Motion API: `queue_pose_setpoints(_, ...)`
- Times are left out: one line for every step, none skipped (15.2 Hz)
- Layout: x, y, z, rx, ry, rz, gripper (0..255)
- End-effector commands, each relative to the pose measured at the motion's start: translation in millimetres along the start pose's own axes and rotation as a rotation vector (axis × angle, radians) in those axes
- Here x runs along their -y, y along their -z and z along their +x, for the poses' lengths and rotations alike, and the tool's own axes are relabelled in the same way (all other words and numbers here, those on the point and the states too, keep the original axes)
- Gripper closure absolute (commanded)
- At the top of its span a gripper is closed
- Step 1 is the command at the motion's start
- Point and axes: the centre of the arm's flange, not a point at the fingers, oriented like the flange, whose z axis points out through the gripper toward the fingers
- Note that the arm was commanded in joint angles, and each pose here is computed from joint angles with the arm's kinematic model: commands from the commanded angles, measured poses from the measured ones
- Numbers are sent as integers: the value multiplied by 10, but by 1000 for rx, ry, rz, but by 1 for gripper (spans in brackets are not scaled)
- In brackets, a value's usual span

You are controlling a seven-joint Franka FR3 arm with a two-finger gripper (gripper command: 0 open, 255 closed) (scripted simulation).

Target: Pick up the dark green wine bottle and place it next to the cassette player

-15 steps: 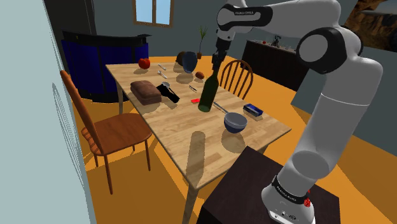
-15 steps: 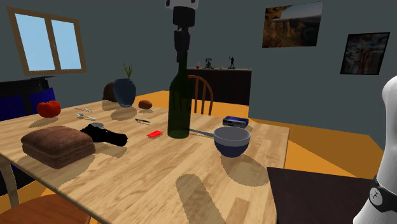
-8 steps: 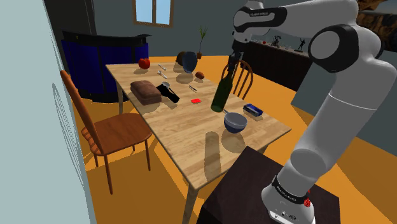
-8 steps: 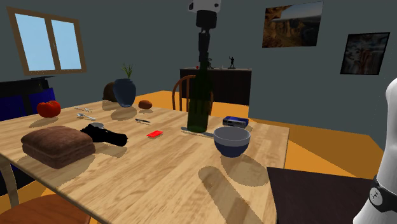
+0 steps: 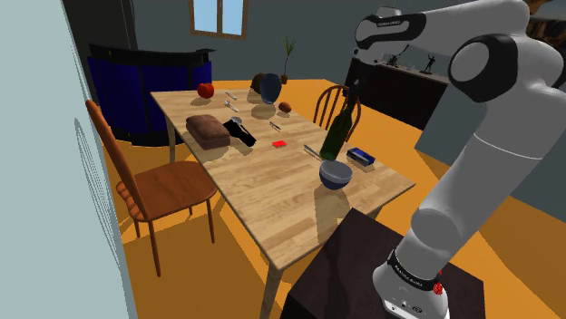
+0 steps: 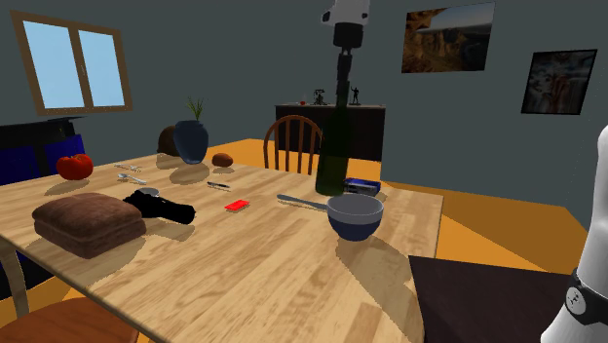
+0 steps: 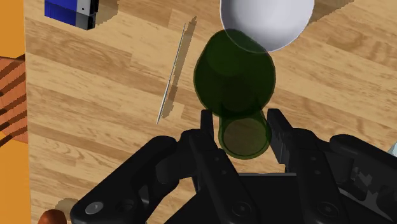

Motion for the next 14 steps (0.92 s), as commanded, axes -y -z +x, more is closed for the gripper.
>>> queue_pose_setpoints(-167, 27, -203, -1, 2, 0, 255)
queue_pose_setpoints(-255, 34, -301, -1, 2, 0, 255)
queue_pose_setpoints(-343, 41, -399, -1, 2, 0, 255)
queue_pose_setpoints(-431, 47, -498, -1, 2, 0, 255)
queue_pose_setpoints(-519, 54, -596, -1, 2, 0, 255)
queue_pose_setpoints(-607, 61, -694, -1, 2, 0, 255)
queue_pose_setpoints(-695, 67, -793, -1, 2, 0, 255)
queue_pose_setpoints(-782, 74, -891, -1, 2, 0, 255)
queue_pose_setpoints(-870, 81, -989, -1, 2, 0, 255)
queue_pose_setpoints(-958, 87, -1088, -1, 2, 0, 255)
queue_pose_setpoints(-1046, 94, -1186, -1, 2, 0, 255)
queue_pose_setpoints(-1134, 101, -1284, -1, 2, 0, 255)
queue_pose_setpoints(-1222, 107, -1383, -1, 2, 0, 255)
queue_pose_setpoints(-1310, 114, -1481, -1, 2, 0, 255)
